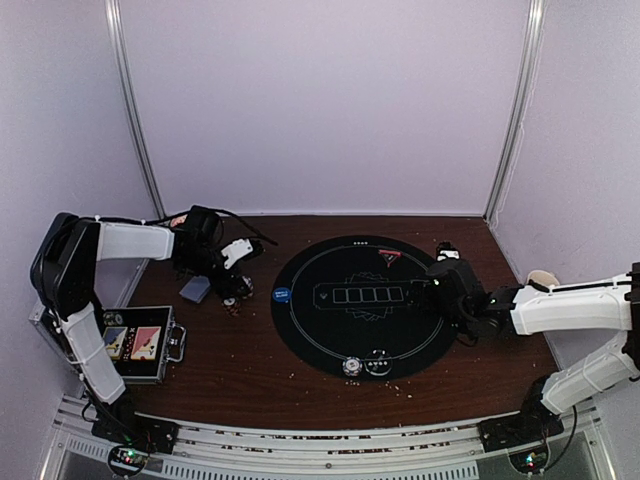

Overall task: Distribute texas hold em gaming equipment
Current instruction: Pick up the pile of poker chips from the pile of poker chips.

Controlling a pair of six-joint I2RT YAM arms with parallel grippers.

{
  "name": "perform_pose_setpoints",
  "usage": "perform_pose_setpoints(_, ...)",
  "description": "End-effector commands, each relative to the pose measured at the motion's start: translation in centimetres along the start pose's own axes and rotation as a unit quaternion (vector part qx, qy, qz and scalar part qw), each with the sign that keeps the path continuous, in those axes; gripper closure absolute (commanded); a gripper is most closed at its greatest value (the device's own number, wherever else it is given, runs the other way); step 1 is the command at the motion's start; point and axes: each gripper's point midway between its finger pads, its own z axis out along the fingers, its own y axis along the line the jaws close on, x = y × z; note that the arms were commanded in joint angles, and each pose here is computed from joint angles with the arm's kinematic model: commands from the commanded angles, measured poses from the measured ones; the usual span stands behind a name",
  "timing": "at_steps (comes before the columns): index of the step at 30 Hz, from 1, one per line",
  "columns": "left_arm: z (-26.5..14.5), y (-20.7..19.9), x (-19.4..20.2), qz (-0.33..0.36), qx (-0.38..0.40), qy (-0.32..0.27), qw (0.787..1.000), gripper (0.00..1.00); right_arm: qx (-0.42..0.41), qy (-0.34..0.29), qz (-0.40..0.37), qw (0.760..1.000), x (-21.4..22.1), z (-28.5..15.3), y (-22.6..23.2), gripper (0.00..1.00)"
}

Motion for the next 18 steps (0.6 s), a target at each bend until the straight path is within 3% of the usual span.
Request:
perform_pose_setpoints(1,0.23,1.55,-1.45,0.007,-0.017,-0.02,1.0,0.28,-0.003,-0.003,-0.002,1.0,-0.16,0.09,0.4,0.0)
perform_pose_setpoints(18,1.07,2.27,-0.85,-0.002,-0.029,-0.005,1.0,0.33,-0.005,-0.002,-0.003,1.0,-0.12,0.15,0.49,0.0)
